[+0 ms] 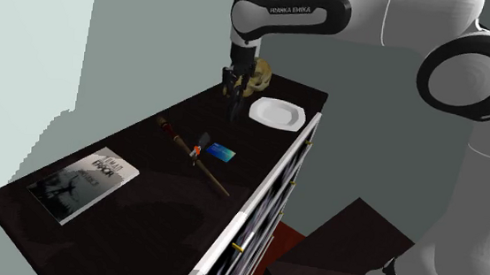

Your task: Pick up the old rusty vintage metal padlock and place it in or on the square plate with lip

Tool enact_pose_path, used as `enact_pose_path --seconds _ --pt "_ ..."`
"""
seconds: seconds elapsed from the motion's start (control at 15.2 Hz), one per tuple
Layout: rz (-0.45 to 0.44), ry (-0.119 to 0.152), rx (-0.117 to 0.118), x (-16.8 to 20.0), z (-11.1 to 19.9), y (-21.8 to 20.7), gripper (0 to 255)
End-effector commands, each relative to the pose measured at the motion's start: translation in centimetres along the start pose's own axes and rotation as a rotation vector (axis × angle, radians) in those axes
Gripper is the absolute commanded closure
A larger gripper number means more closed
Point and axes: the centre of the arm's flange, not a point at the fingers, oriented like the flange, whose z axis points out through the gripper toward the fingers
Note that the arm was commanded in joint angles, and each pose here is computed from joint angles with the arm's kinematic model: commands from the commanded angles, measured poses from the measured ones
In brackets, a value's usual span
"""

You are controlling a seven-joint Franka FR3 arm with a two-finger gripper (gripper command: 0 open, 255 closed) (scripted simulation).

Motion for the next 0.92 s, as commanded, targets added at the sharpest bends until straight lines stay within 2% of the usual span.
enact_pose_path --seconds 0.0,0.86 --pt "0.000 0.000 0.000 0.1 -0.9 -0.1 255" --pt "0.000 0.000 0.000 0.6 -7.8 0.1 255"
